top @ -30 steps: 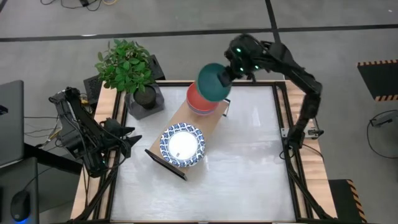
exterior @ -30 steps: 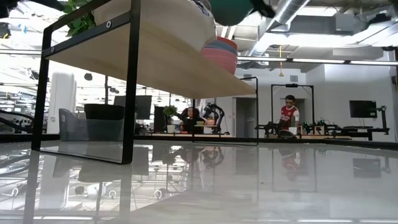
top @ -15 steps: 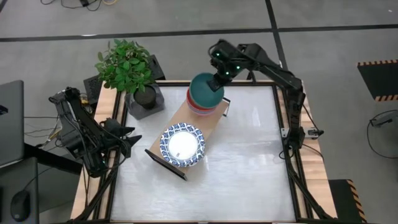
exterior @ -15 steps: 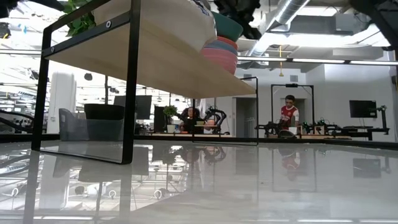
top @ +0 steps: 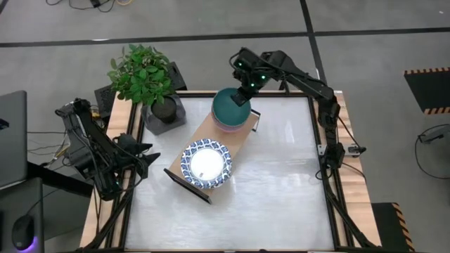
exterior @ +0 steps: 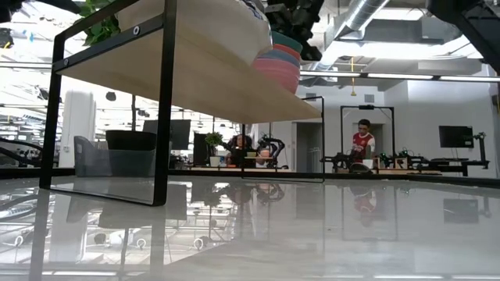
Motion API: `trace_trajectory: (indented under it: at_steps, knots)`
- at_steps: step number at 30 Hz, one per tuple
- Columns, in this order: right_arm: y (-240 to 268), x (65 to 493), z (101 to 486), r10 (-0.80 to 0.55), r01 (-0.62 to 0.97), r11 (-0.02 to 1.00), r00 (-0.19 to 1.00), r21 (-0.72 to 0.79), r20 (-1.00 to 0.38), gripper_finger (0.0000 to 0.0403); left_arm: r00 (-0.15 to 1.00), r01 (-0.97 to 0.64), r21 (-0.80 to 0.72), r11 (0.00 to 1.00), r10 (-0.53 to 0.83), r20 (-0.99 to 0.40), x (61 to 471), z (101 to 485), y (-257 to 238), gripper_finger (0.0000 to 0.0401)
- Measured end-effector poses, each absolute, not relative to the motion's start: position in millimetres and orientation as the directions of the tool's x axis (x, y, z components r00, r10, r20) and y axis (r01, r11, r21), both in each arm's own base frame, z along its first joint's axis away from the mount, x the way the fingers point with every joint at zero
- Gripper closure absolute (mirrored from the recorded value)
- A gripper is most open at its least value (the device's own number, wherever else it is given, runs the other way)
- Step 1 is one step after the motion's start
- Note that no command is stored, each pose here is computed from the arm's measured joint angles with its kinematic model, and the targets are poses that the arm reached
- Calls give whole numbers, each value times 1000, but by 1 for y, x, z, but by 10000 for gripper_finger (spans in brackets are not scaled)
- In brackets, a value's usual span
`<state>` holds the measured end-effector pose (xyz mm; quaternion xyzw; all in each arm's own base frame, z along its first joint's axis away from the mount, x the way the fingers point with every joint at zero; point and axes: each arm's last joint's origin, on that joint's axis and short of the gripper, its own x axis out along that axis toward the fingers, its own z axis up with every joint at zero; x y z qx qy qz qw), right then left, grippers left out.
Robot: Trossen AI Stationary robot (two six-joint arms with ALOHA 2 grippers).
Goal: Place and stack bowls onto a shelf
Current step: Stack the green bowl on the orange bowl on the shelf, then adjust the shelf
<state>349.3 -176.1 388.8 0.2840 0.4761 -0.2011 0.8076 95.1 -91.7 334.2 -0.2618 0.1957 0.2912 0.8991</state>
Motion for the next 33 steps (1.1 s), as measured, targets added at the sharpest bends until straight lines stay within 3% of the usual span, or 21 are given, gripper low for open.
trace_trajectory:
  at_steps: [16,25,33]
  knots:
    - [-179,339,406,-94,570,777,525,267,-846,223,754,-626,-358,693,421,-504,95,334,-92,147]
    - [-174,323,429,-127,528,808,588,260,-799,193,754,-627,-359,692,422,-503,95,334,-92,147]
    - [-144,286,482,-159,406,878,750,256,-642,196,766,-631,-437,641,424,-483,96,336,-92,147]
